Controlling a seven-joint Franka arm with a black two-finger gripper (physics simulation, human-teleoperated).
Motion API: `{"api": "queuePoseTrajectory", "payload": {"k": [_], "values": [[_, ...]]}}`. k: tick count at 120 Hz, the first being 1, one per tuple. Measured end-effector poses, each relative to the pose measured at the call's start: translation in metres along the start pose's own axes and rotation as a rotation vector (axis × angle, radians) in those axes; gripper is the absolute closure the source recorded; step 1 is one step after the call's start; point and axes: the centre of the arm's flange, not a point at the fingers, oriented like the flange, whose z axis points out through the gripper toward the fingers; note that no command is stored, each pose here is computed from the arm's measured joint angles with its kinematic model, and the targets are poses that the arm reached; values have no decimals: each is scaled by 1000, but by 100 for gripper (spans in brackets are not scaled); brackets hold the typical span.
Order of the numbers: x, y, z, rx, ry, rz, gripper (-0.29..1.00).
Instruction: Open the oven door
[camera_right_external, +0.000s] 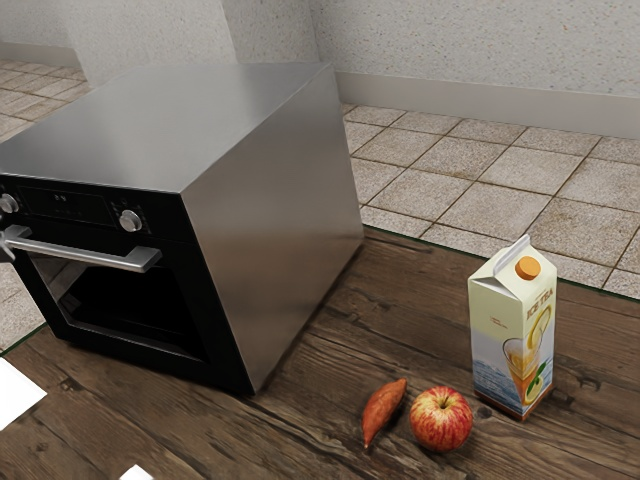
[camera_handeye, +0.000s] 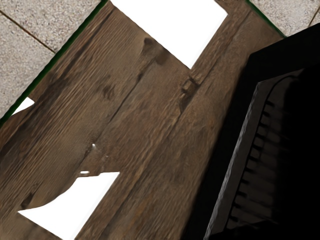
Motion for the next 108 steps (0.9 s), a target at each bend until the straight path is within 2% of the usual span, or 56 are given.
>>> {"api": "queuePoseTrajectory", "payload": {"k": [23,59,108], "values": [[5,5,2,-13,6,-16,0],[7,19,10,-55,32,59,0],[17,30,21,-59,44,115,0]]}}
